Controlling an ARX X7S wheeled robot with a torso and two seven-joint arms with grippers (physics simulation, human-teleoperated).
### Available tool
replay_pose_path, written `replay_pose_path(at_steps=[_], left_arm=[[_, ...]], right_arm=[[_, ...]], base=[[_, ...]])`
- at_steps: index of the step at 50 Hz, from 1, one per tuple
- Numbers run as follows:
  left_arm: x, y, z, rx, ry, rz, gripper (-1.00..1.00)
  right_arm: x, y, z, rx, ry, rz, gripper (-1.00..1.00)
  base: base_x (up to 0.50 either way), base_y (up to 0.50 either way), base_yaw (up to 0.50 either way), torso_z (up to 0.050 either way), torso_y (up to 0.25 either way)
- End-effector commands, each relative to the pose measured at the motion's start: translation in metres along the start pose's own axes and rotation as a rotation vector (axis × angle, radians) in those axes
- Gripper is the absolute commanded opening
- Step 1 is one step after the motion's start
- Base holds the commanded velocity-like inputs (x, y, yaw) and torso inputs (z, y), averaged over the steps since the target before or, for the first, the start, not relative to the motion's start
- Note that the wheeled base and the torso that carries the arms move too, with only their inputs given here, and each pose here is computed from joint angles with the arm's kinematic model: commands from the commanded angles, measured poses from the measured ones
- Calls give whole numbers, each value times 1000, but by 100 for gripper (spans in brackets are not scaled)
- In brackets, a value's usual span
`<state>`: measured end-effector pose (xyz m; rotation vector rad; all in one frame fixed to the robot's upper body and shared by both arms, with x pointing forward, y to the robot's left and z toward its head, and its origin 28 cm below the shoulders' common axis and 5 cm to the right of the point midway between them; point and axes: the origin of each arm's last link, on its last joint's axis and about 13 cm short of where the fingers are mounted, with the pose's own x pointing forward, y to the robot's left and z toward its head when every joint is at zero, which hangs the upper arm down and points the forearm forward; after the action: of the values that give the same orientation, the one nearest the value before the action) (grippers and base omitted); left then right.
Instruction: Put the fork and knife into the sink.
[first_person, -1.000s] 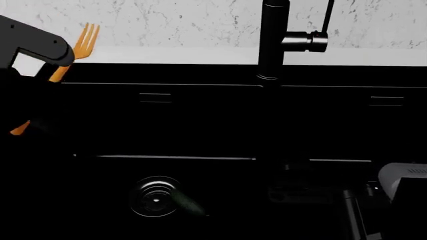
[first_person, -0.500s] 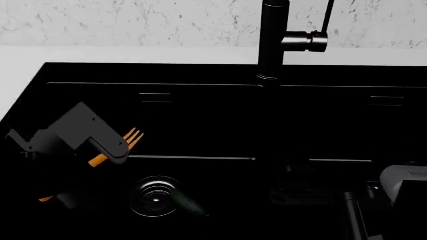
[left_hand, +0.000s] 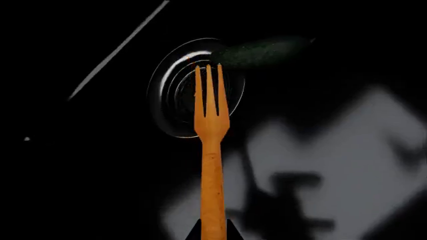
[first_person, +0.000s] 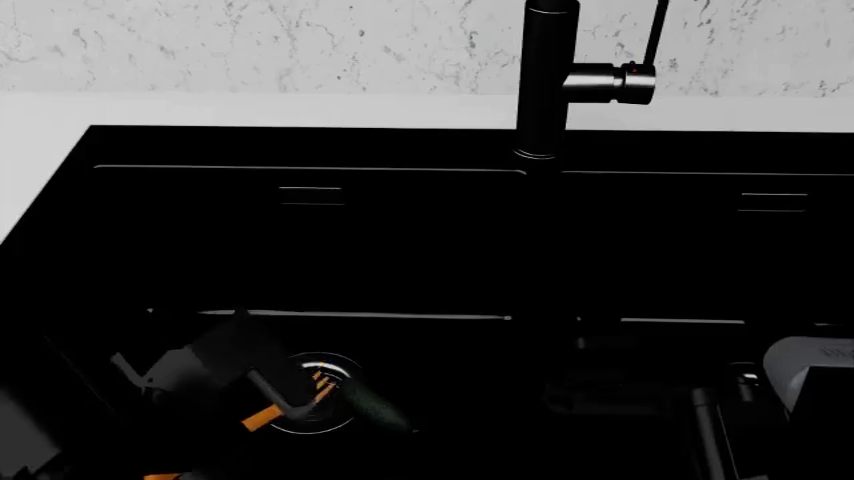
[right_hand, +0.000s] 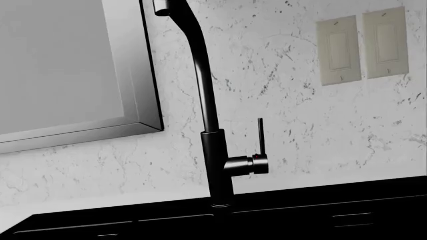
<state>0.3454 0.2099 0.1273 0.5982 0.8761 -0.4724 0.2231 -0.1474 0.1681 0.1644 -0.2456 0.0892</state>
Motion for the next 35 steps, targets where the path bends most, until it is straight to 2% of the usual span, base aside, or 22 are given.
replay_pose_path(at_steps=[1, 8, 22, 23, 35], left_arm=[[34, -16, -18, -9, 71, -73, -100], [49, -26, -33, -35, 107, -120, -100], [58, -26, -40, -95, 110, -134, -100], [57, -27, -40, -88, 110, -145, 100], [51, -24, -39, -78, 113, -146, 100]], right_arm=[[-1, 0, -1, 3, 4, -2, 100], [-2, -1, -3, 6, 6, -2, 100], [-3, -3, -2, 3, 1, -7, 100], [-3, -3, -2, 3, 1, -8, 100], [-3, -3, 0, 3, -6, -9, 100]], base=[[0, 0, 0, 0, 0], [0, 0, 0, 0, 0], [-1, 0, 0, -3, 0], [0, 0, 0, 0, 0], [-2, 0, -1, -3, 0]])
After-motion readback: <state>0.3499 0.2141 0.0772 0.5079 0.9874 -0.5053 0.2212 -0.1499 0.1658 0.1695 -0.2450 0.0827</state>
